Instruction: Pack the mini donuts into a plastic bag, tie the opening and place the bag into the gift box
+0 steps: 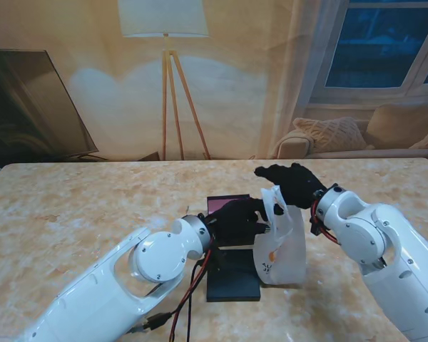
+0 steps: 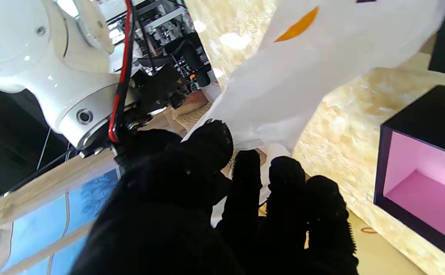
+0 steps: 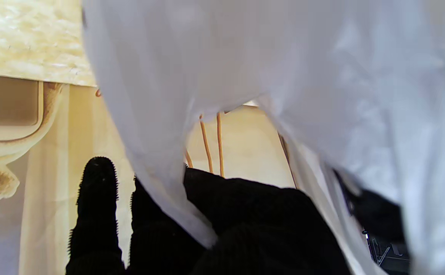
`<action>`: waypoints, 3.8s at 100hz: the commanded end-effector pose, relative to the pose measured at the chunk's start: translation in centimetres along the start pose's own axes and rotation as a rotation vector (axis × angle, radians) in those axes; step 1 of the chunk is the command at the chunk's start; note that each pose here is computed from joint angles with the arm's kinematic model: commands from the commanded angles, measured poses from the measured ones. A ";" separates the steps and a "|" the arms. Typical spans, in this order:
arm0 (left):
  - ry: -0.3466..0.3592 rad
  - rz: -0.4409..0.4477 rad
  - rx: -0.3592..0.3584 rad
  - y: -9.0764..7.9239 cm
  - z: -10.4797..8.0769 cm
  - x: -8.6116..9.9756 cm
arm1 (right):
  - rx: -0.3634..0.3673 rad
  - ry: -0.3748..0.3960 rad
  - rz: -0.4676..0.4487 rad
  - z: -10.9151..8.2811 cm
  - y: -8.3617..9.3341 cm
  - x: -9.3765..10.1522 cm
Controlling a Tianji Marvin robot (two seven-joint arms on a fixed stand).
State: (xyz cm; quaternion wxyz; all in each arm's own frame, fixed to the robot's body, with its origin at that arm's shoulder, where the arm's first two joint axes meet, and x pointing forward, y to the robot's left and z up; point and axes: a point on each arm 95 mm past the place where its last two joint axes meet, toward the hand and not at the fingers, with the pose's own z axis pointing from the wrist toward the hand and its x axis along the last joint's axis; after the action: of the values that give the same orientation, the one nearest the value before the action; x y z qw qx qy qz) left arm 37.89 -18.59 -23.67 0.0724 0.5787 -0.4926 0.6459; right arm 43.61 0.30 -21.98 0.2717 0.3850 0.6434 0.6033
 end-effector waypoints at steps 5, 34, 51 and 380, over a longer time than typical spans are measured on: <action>0.006 -0.004 0.010 0.1 0.1 0.2 | 0.033 0.014 0.032 -0.1 -0.6 0.6; 0.007 -0.020 0.032 -0.1 0.1 0.4 | 0.045 0.023 0.037 -0.4 -0.7 0.6; 0.010 -0.022 0.042 0.2 0.1 0.6 | 0.031 0.001 0.021 -0.1 -0.7 0.8; 0.013 -0.185 -0.020 2.9 0.9 0.4 | -0.069 -0.173 0.187 -0.3 -1.8 1.9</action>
State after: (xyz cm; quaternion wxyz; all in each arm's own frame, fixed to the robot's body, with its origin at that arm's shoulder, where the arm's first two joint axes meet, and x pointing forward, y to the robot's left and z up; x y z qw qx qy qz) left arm 36.77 -20.36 -25.37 0.1264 0.6182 -0.4449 0.6355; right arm 42.36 1.28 -23.15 0.2879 0.4857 0.5518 0.6138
